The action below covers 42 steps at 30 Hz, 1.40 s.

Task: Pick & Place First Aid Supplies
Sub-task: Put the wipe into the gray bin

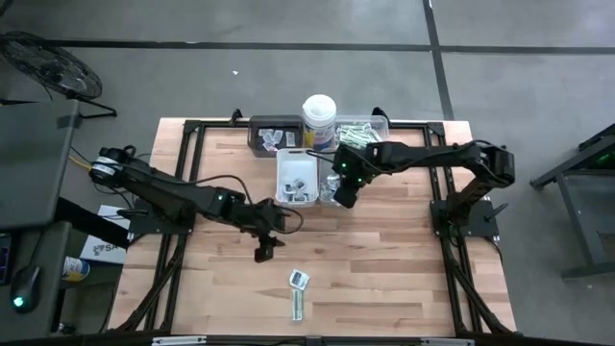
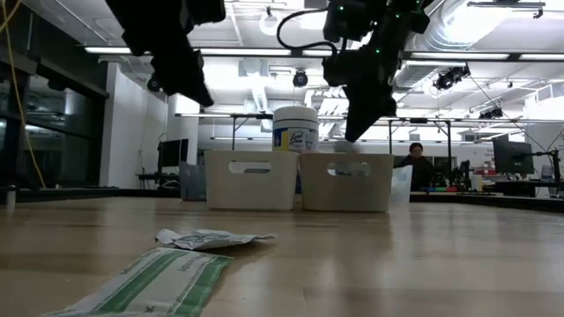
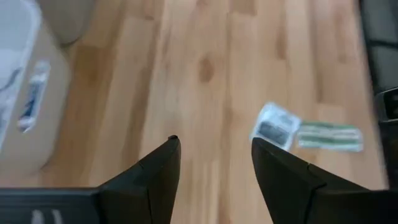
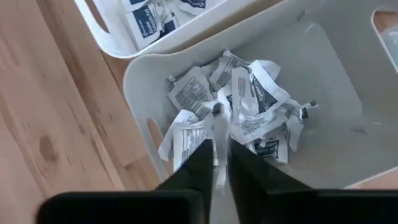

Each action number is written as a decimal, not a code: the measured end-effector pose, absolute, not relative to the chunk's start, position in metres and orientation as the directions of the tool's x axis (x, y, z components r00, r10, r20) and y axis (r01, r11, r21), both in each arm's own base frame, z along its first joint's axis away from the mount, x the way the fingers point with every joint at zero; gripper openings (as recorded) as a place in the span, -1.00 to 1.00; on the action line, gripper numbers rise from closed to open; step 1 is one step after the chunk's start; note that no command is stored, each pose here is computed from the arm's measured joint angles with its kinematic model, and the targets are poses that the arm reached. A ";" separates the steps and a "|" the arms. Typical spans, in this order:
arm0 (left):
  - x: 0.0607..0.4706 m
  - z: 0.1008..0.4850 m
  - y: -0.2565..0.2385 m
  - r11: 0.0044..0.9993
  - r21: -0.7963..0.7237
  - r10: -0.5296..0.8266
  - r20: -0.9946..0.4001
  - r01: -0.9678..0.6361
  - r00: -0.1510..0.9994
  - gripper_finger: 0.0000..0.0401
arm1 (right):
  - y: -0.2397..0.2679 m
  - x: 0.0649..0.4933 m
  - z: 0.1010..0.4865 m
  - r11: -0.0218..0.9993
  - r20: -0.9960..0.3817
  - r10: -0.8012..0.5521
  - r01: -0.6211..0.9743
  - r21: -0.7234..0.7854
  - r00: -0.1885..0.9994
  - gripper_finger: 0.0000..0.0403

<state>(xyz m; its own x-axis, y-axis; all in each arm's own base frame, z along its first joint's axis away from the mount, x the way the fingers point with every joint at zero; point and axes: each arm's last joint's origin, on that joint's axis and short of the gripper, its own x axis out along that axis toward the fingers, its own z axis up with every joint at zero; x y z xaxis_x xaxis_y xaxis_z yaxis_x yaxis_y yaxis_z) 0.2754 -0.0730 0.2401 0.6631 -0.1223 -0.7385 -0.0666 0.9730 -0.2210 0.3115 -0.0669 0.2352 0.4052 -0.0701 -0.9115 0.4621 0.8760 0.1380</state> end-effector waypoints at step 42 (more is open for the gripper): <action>0.316 0.155 -0.160 0.269 0.518 -0.260 -0.773 0.812 0.579 -0.03 | 0.019 0.239 0.330 0.903 -0.773 0.010 0.327 0.280 0.635 0.23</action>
